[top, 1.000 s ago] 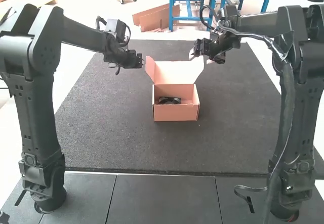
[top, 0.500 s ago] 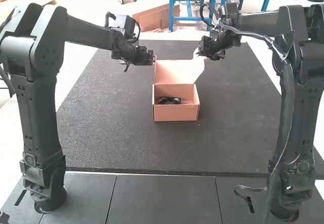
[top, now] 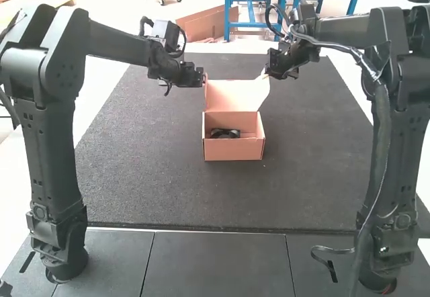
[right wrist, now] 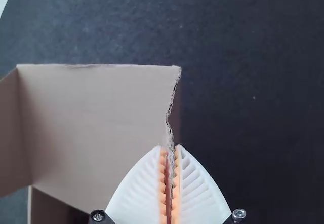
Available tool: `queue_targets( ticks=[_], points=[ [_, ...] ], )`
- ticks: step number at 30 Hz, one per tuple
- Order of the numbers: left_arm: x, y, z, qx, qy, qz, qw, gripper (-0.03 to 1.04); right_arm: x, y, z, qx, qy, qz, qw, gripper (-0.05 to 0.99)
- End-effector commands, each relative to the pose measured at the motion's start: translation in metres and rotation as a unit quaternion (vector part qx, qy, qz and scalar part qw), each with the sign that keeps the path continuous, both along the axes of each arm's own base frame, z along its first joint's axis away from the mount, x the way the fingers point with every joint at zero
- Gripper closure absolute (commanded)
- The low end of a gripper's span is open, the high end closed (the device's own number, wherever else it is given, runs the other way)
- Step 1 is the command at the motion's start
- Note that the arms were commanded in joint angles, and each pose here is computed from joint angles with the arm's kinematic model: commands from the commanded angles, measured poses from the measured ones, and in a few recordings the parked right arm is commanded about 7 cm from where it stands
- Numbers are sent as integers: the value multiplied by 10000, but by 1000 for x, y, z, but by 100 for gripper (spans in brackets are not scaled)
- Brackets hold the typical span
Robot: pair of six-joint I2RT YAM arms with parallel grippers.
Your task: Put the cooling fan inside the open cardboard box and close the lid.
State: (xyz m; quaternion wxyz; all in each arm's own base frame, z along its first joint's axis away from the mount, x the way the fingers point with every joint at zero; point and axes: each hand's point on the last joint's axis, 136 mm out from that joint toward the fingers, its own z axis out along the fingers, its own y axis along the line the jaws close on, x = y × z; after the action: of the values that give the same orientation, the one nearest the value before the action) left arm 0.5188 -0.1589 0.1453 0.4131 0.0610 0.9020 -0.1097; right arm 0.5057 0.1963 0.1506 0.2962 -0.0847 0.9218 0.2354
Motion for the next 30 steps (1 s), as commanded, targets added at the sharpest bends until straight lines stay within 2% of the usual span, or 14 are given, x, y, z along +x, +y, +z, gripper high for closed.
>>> queue_targets(
  ticks=[1,6,11,23,30],
  points=[
    [5,-9,22,-123,-247,-94,9996,4,5,-6,21,128,-149,-61,9998,89],
    [6,-9,25,-130,-269,-94,9995,4,2,-7,21,105,-79,-56,9999,95],
    [9,-10,34,-139,-323,-99,9993,4,-2,-8,27,86,-37,-35,10000,95],
    [-5,-37,49,-140,-199,-343,9991,4,-25,-5,38,-2,75,64,10000,94],
    [-13,-35,49,-89,-95,-361,9993,4,-45,2,40,-10,121,184,9998,94]
  ],
)
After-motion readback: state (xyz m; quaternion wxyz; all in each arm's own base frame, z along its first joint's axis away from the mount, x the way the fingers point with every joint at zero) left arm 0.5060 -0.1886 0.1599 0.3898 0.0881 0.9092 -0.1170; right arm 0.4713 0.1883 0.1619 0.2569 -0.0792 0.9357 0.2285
